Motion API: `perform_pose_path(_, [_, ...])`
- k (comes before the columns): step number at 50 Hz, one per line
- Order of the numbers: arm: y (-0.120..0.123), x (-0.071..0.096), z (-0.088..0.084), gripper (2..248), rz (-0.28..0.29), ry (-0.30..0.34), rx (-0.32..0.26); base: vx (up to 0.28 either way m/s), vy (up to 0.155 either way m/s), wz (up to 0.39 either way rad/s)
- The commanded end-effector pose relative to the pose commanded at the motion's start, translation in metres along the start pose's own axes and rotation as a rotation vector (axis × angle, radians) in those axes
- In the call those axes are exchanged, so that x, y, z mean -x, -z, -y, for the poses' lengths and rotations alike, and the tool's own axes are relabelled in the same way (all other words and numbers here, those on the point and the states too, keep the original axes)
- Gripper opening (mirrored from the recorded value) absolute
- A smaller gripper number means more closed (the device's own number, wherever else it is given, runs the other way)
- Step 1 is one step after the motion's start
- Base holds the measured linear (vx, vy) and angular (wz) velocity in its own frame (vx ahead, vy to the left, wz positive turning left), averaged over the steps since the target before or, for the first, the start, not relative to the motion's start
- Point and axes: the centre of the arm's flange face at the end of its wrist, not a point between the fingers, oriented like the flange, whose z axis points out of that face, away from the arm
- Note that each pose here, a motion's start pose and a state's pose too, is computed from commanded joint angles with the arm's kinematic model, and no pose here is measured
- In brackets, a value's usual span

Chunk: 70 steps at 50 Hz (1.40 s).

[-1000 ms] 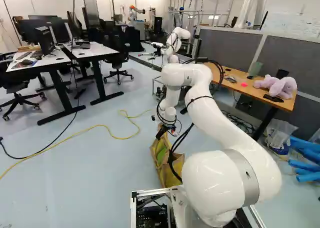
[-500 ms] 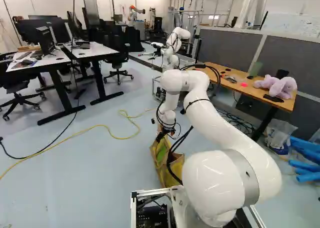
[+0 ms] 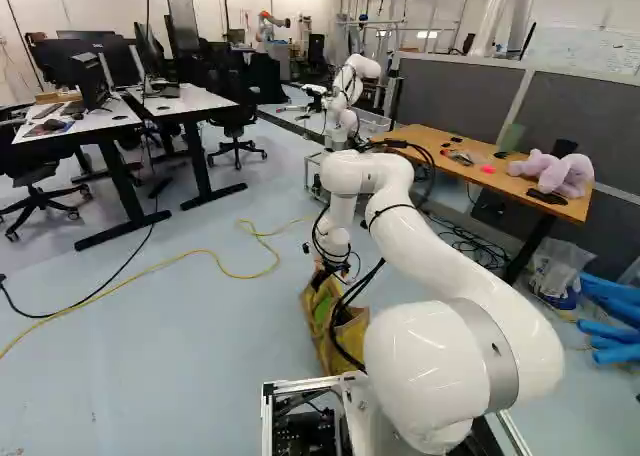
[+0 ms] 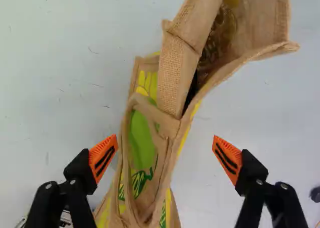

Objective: Pick up the bag on the ground and place it on the table

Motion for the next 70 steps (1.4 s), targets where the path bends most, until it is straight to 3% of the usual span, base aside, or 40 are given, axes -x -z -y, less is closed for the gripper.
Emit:
perform_pose_path(36, [-0.044,0.007,0.004,247,0.003,0.000,-0.001,0.000,0.000,0.000])
perform_pose_path(37, [-0.044,0.007,0.004,219,0.003,0.000,-0.001,0.000,0.000,0.000])
perform_pose_path(41, [-0.044,0.007,0.004,219,0.003,0.000,-0.001,0.000,0.000,0.000])
perform_pose_path(42, [-0.044,0.007,0.004,181,0.003,0.000,-0.001,0.000,0.000,0.000])
perform_pose_path(47, [-0.044,0.007,0.004,181,0.003,0.000,-0.001,0.000,0.000,0.000])
perform_pose_path(48, [-0.044,0.007,0.004,143,0.003,0.000,-0.001,0.000,0.000,0.000])
perform_pose_path(52, [-0.044,0.007,0.004,143,0.003,0.000,-0.001,0.000,0.000,0.000])
perform_pose_path(53, [-0.044,0.007,0.004,104,0.003,0.000,-0.001,0.000,0.000,0.000])
perform_pose_path(57, [-0.044,0.007,0.004,104,0.003,0.000,-0.001,0.000,0.000,0.000])
perform_pose_path(58, [-0.044,0.007,0.004,67,0.003,0.000,-0.001,0.000,0.000,0.000])
perform_pose_path(63, [-0.044,0.007,0.004,67,0.003,0.000,-0.001,0.000,0.000,0.000])
perform_pose_path(64, [-0.044,0.007,0.004,32,0.003,0.000,-0.001,0.000,0.000,0.000])
perform_pose_path(70, [-0.037,0.006,0.003,25,0.003,0.000,-0.001,0.000,0.000,0.000])
